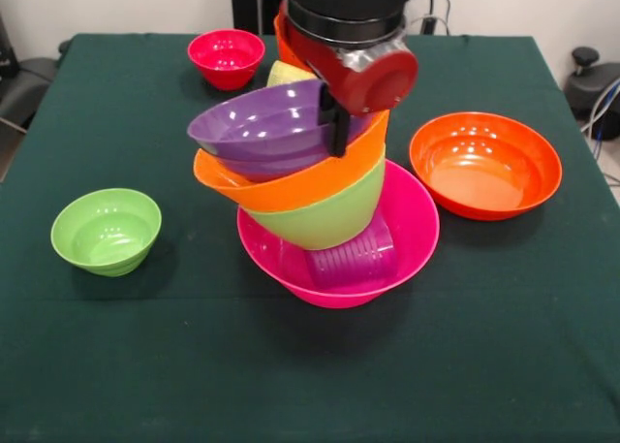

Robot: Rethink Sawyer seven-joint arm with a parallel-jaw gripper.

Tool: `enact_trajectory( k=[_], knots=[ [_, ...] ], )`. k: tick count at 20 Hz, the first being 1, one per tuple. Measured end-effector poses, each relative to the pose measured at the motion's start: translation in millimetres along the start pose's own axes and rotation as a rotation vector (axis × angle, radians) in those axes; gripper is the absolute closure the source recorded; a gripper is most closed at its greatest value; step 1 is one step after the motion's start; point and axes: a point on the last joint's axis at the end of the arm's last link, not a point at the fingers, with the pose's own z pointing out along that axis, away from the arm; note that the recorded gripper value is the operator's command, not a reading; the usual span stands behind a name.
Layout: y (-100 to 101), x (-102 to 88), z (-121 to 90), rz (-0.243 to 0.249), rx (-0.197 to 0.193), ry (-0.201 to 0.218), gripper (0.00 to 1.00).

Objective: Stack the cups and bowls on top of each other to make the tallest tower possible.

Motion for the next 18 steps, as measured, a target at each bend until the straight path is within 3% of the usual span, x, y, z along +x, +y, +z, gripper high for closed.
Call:
enact_trajectory(
  k=[7,18],
  knots=[
    [9,18.6,3,0.015,0.006,0.000,1.00],
    [6,20.1,6,0.018,0.014,0.004,1.00]
  ],
)
